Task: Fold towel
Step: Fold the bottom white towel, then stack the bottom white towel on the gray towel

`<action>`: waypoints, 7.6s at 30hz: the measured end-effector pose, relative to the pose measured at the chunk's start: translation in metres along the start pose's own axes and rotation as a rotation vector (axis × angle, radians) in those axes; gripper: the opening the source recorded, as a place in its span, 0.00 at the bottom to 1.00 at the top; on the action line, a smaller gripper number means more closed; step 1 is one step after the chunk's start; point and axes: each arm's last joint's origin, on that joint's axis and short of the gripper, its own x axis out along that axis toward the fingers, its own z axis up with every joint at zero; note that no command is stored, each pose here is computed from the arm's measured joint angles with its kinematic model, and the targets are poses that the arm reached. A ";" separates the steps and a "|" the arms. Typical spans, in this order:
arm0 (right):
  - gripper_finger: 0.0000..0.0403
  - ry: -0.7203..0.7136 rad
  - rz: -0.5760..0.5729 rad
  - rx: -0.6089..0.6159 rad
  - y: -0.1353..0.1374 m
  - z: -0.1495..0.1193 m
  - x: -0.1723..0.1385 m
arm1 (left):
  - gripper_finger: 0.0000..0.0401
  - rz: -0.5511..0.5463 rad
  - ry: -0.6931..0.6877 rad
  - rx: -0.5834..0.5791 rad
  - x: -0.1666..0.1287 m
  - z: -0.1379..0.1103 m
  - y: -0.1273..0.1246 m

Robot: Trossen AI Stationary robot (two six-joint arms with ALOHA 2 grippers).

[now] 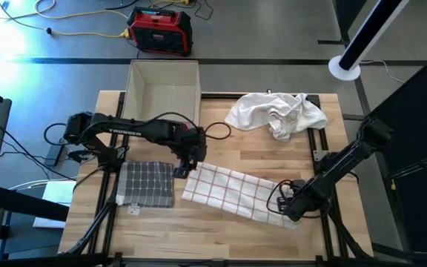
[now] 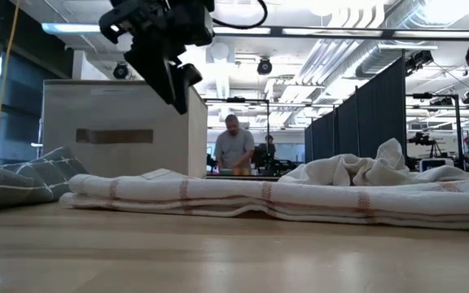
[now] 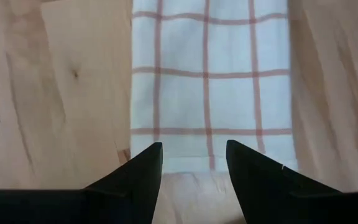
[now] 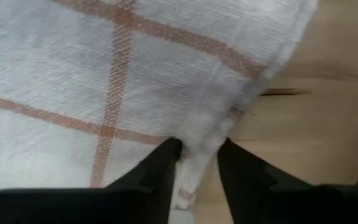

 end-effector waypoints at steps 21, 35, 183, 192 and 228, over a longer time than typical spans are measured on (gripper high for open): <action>0.02 -0.114 0.053 -0.034 -0.026 0.015 -0.100 | 0.42 0.060 -0.005 -0.244 0.062 -0.039 -0.035; 0.02 -0.242 0.441 -0.153 0.075 0.021 -0.146 | 0.42 0.220 -0.060 -0.288 0.083 -0.062 -0.031; 0.00 -0.628 0.626 -1.060 0.094 0.011 -0.101 | 0.59 0.158 -0.232 -0.180 0.146 0.010 0.006; 0.00 -0.646 0.586 -1.087 0.092 0.013 -0.099 | 0.07 0.082 -0.173 -0.221 0.140 0.005 0.001; 0.00 -0.728 0.399 -1.136 0.098 0.052 -0.101 | 0.04 -0.036 0.117 -0.588 -0.115 -0.043 -0.162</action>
